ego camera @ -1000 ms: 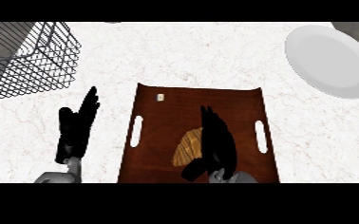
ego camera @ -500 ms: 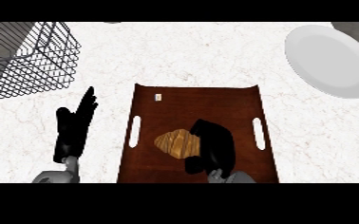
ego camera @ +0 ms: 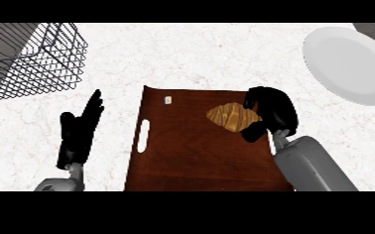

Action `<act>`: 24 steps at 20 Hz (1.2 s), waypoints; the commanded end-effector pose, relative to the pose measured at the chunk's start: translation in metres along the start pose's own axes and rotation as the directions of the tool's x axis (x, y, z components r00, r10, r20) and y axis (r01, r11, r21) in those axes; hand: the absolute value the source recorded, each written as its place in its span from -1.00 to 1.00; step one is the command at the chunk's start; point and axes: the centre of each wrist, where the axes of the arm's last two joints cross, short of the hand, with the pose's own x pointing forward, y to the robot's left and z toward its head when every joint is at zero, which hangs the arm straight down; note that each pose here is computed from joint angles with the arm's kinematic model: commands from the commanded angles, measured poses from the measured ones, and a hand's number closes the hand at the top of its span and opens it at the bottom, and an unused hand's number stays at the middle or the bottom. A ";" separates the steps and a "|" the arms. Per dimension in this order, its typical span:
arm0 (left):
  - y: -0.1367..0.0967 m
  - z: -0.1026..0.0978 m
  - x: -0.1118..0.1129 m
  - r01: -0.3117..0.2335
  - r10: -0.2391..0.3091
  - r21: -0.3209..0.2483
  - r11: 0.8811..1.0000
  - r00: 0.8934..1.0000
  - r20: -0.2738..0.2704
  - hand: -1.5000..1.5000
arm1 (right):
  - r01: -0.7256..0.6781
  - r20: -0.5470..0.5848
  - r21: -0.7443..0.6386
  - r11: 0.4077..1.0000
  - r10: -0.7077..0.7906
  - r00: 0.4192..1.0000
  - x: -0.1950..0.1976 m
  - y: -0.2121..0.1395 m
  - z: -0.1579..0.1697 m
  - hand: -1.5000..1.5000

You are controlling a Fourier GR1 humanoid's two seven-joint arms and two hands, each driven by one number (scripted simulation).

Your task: Pick the croissant from the tray and place it in the plate

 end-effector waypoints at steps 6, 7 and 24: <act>-0.006 0.005 0.008 0.008 -0.008 0.008 1.000 1.000 -0.008 0.00 | -0.015 0.170 -0.227 0.974 0.055 0.984 -0.078 -0.119 -0.066 1.00; -0.005 -0.003 0.000 0.009 -0.008 0.011 1.000 1.000 -0.018 0.00 | 0.020 0.186 -0.254 0.967 0.028 0.982 -0.079 -0.119 -0.072 1.00; -0.005 -0.002 0.012 -0.003 0.003 -0.001 1.000 1.000 -0.007 0.00 | 0.074 -0.058 -0.546 0.834 -0.125 0.990 -0.153 -0.183 -0.098 1.00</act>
